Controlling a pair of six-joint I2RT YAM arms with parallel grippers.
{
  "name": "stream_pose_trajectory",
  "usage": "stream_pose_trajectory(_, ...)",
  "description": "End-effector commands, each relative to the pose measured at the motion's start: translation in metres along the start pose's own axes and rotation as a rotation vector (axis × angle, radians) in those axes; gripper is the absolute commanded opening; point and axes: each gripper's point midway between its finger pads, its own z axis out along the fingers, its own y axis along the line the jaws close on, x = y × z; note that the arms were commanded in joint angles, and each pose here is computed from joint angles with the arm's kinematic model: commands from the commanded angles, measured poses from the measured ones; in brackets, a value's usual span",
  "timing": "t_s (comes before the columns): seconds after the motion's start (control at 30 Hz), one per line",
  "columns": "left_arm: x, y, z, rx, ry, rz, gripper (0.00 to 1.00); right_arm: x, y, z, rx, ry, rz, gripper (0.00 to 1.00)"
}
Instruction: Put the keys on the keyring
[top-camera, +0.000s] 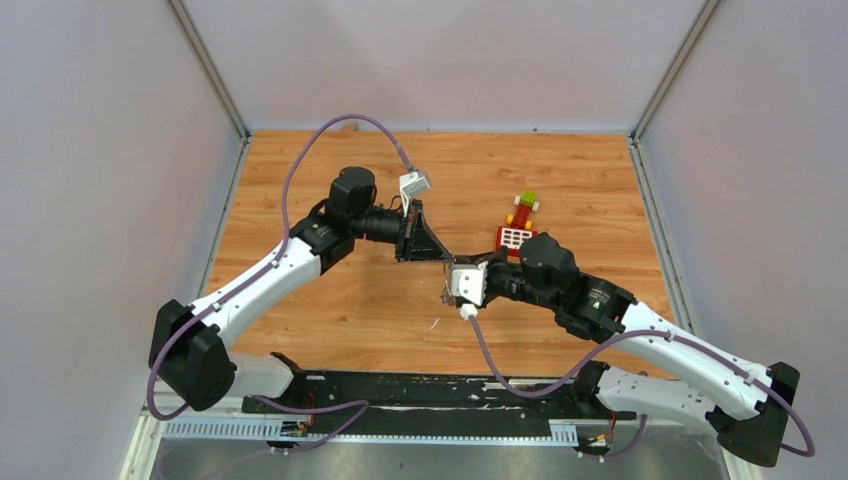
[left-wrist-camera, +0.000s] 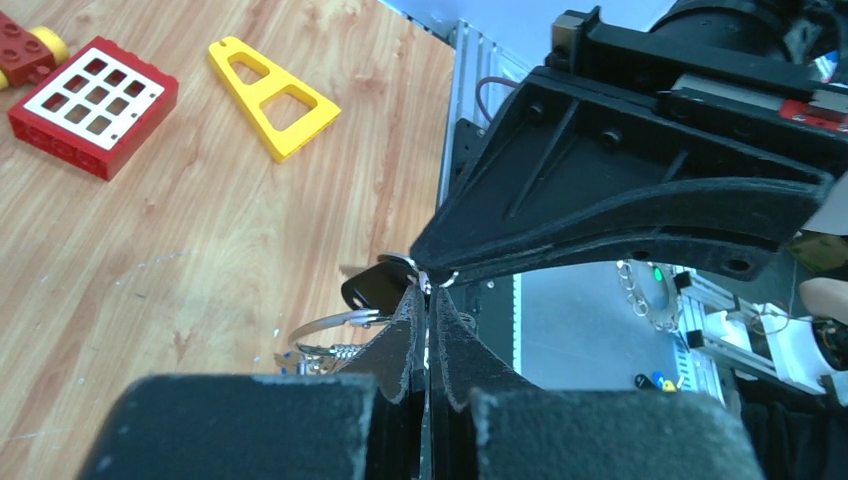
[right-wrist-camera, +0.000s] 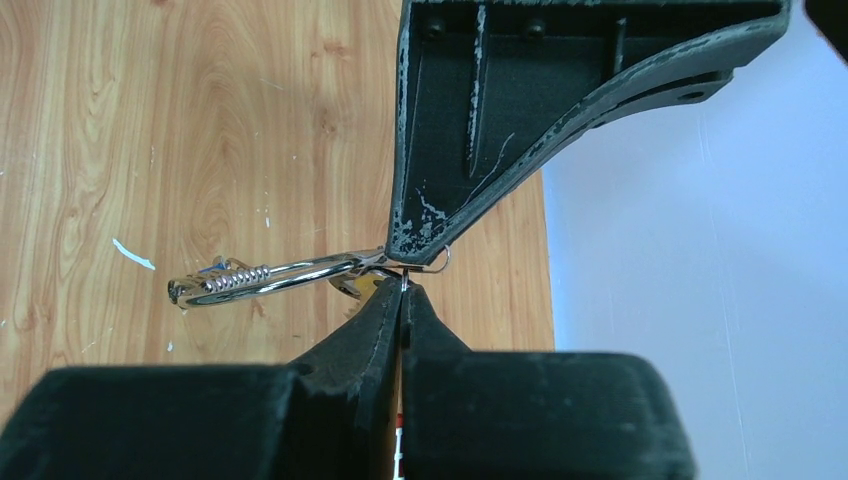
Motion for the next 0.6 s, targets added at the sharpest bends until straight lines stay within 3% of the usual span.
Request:
stream_pose_trajectory(0.0,-0.007,0.001,0.003,-0.012,-0.005,0.054,0.00,-0.032,-0.024,-0.010,0.060,-0.093,0.006,0.00)
stream_pose_trajectory(0.57,-0.004,-0.015,-0.001,0.028,-0.004,0.117,0.00,-0.011,-0.017,-0.008,0.051,-0.010,-0.013,0.00)
